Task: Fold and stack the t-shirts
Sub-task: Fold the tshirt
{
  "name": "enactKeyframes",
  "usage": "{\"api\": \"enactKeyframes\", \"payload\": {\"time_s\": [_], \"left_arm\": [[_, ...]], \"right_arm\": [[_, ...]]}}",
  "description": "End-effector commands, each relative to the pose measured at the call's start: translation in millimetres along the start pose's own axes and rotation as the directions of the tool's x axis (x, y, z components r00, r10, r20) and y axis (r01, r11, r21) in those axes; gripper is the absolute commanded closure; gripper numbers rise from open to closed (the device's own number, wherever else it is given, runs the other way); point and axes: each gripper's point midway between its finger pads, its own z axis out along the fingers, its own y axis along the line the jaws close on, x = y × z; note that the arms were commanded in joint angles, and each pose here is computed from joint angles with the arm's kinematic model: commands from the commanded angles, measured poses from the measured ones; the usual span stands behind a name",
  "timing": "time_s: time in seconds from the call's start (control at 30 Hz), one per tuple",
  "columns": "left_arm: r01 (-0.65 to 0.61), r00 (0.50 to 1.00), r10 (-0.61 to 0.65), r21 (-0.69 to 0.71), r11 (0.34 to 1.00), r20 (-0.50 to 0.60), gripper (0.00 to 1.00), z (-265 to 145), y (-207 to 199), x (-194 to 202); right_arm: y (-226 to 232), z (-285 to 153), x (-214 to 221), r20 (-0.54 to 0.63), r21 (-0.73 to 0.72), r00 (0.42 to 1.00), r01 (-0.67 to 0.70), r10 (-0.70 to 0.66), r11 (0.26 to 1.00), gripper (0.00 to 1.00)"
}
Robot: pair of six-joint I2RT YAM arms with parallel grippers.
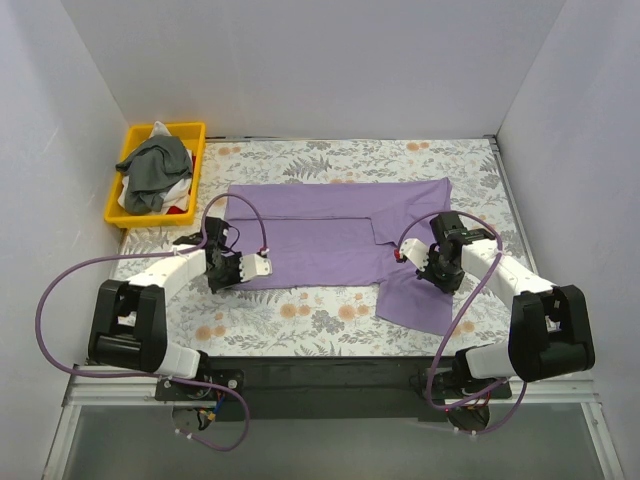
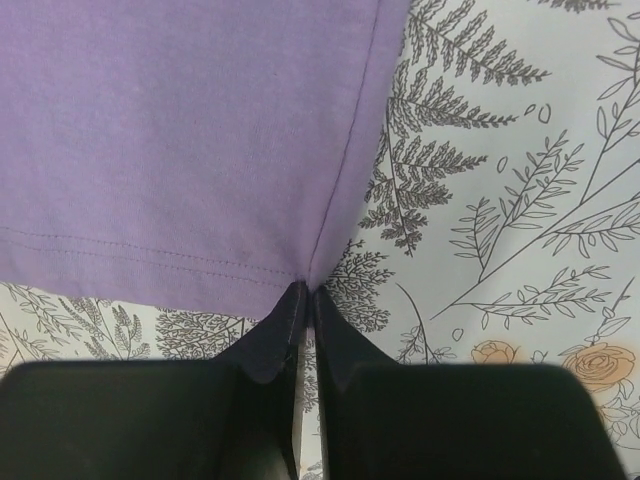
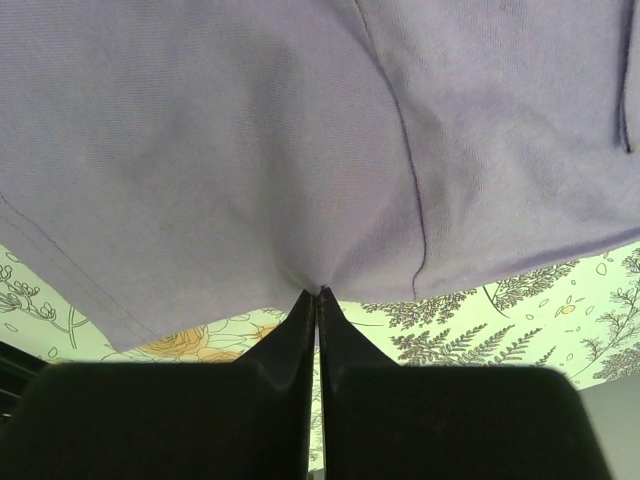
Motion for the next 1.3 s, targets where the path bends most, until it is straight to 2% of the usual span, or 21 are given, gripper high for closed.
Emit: {"api": "enactKeyframes", "payload": {"time_s": [0.0,0.17,0.3,0.43,0.57,0.83,1.27], "left_arm": [[-0.009,1.000,0.010,0.061,0.998,-0.011,1.00,2.5,-19.5,4.3],[0.048,0.994,-0.055,0.085,0.995,0.090,1.00,-28.7,-28.1,-18.7],[0.103,0.983,-0.112,0.066,0.992,0.144,1.00,-48.2,-24.1,-20.1],[0.131,0.974,-0.131,0.013,0.991,0.183,1.00,-61.0,-1.5,-24.7],[0.162,0.964,-0.158,0.000,0.987,0.215,1.00,-67.0,23.4,-33.0],[0.221,0.937,-0.204,-0.027,0.975,0.285,1.00,-76.7,76.9,-47.9],[0.256,0.918,-0.227,-0.051,0.965,0.324,1.00,-82.3,119.5,-41.0]], "right_arm": [[-3.2,-10.8,-6.2,0.022,0.005,1.000,-0.004,0.004,1.000,0.99],[7.0,-28.5,-5.6,0.070,0.014,0.998,0.002,-0.003,1.000,0.99],[6.0,-44.7,-5.6,0.099,0.056,0.995,0.004,-0.010,0.998,0.99],[-13.8,-55.2,-9.0,0.103,0.093,0.995,-0.005,-0.005,0.996,0.99],[-57.8,-75.1,-26.3,0.137,0.129,0.990,-0.037,0.019,0.991,0.99],[-99.3,-80.3,-51.5,0.129,0.148,0.991,0.008,-0.027,0.989,0.99],[-155.0,-89.4,-83.8,0.160,0.199,0.985,0.028,-0.061,0.980,0.99]]}}
